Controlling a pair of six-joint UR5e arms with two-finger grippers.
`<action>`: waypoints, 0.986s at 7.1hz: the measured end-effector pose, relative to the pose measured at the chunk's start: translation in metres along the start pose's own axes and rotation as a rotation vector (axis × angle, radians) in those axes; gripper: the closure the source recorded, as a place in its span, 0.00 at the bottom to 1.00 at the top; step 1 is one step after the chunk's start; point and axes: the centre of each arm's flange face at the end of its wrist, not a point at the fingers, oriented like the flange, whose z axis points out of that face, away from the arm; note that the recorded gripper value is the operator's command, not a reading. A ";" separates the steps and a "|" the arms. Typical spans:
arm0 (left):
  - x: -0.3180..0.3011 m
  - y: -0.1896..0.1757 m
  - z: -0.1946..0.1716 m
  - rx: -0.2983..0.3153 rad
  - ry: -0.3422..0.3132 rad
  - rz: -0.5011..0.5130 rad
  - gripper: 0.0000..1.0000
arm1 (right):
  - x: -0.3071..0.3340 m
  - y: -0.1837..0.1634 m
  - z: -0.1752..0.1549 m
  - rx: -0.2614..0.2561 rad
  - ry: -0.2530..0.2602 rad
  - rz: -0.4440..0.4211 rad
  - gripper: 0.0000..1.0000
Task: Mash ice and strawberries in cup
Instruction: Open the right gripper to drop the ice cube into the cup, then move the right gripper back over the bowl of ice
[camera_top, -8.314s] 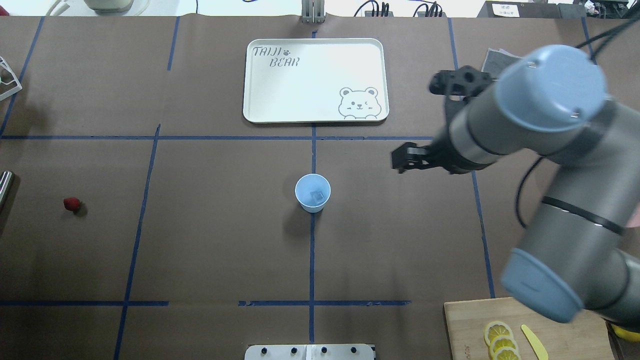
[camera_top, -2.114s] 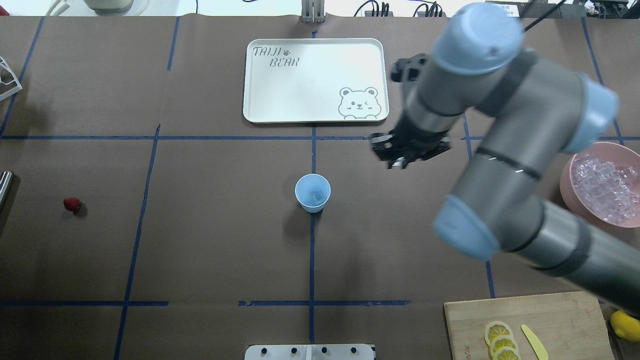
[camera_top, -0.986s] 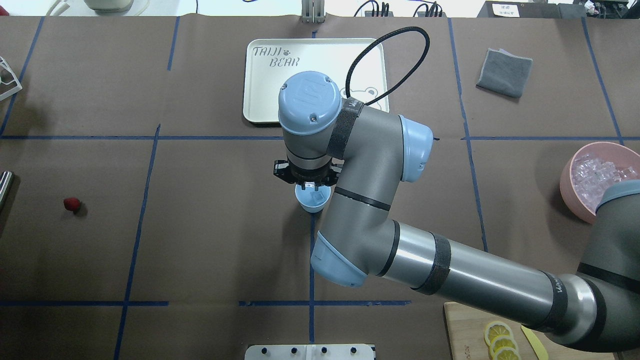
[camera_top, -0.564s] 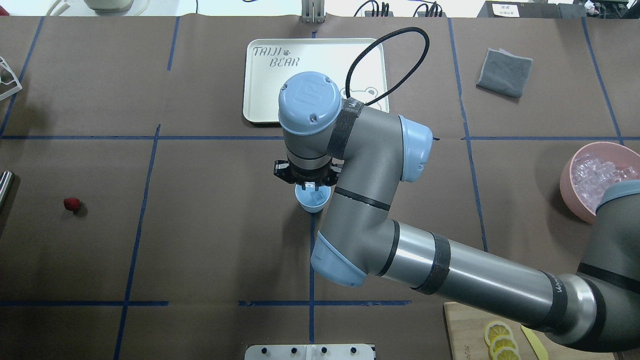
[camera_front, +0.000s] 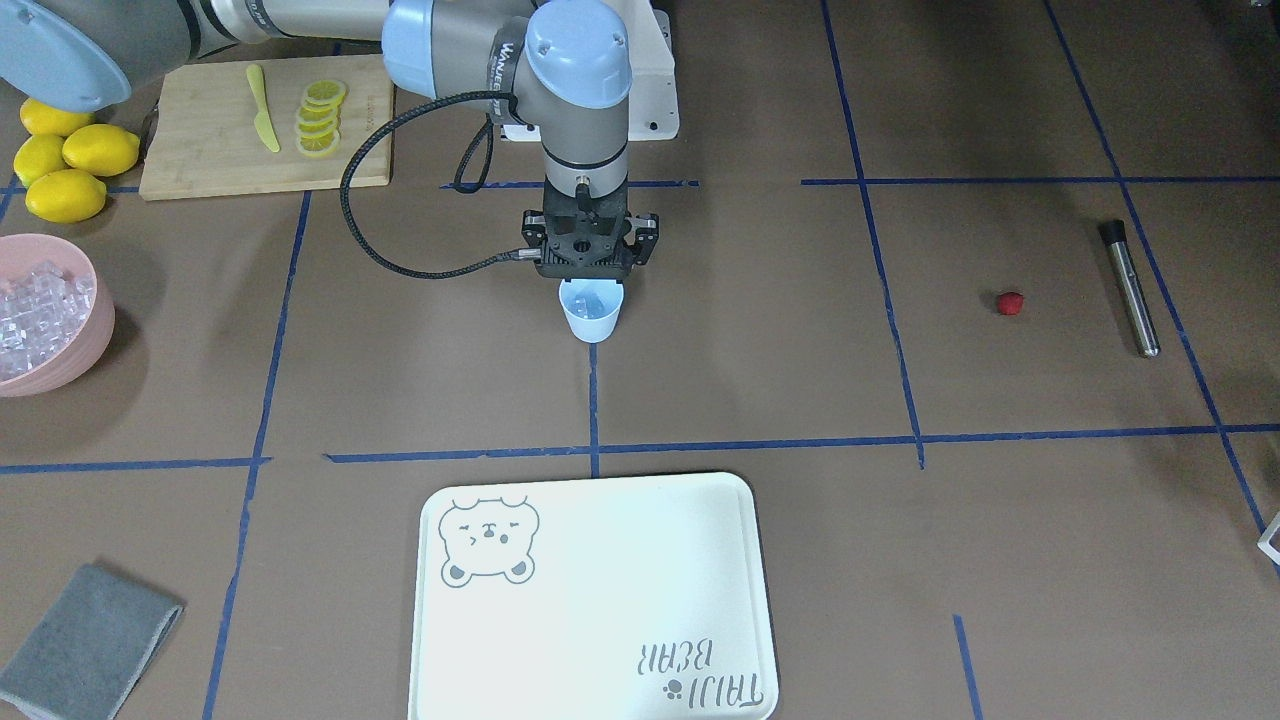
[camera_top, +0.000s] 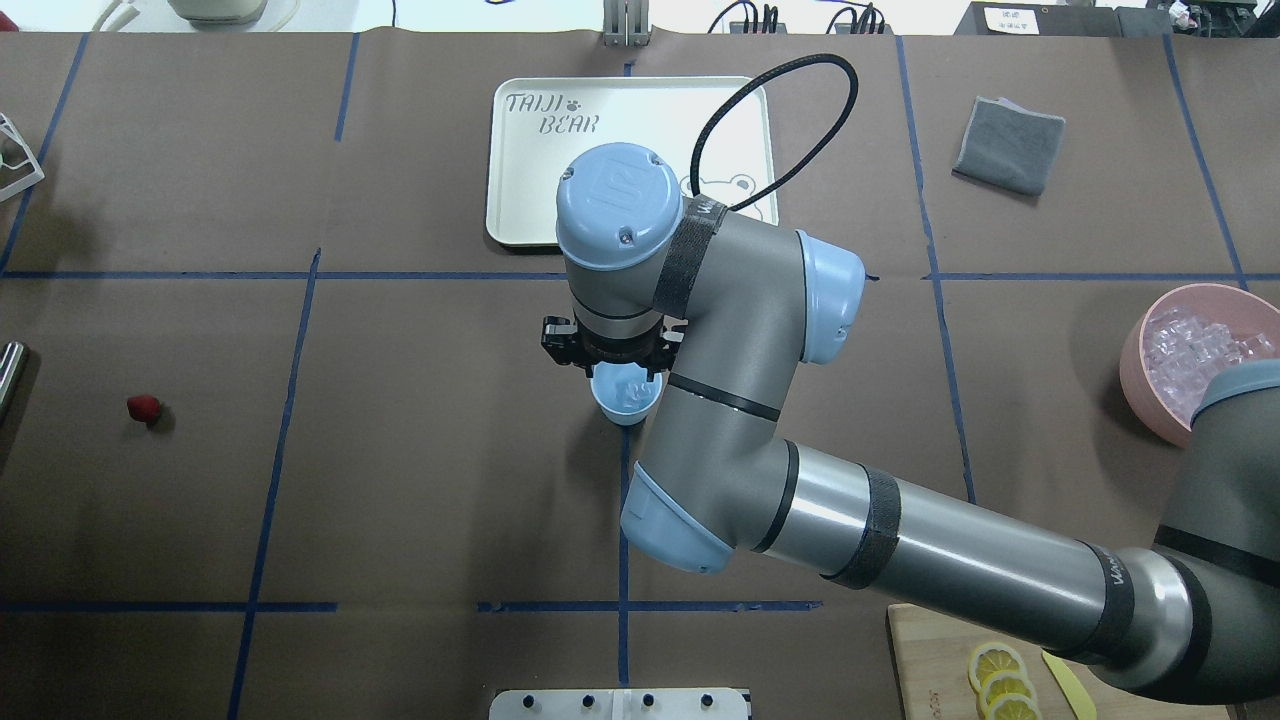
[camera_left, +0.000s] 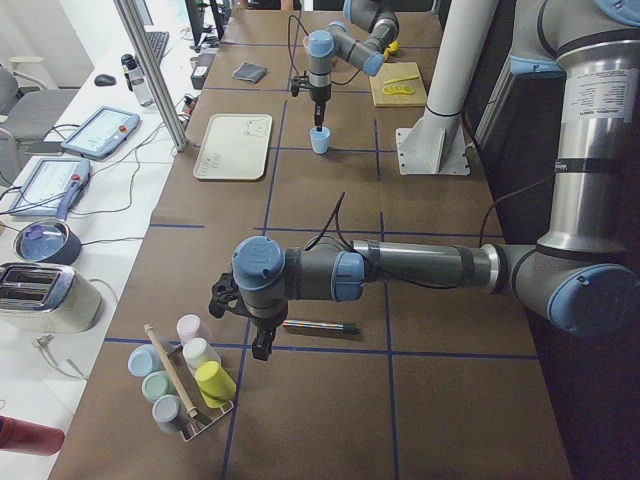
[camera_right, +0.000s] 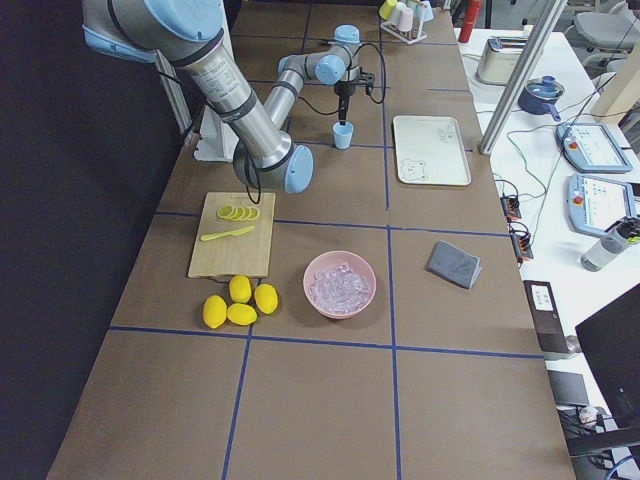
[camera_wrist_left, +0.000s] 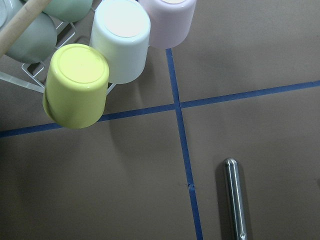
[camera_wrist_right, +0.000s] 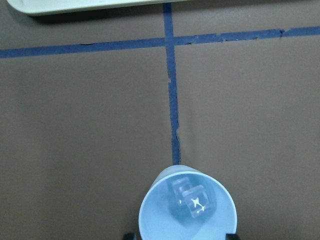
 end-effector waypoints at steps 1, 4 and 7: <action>0.000 0.000 0.000 0.000 0.000 0.000 0.00 | 0.000 0.000 0.000 0.000 -0.001 0.001 0.05; 0.000 0.000 0.000 0.000 0.000 0.001 0.00 | -0.001 0.001 -0.003 0.003 -0.010 -0.002 0.01; 0.001 -0.001 -0.001 0.002 -0.001 0.001 0.00 | 0.007 -0.003 -0.026 0.021 -0.043 -0.004 0.01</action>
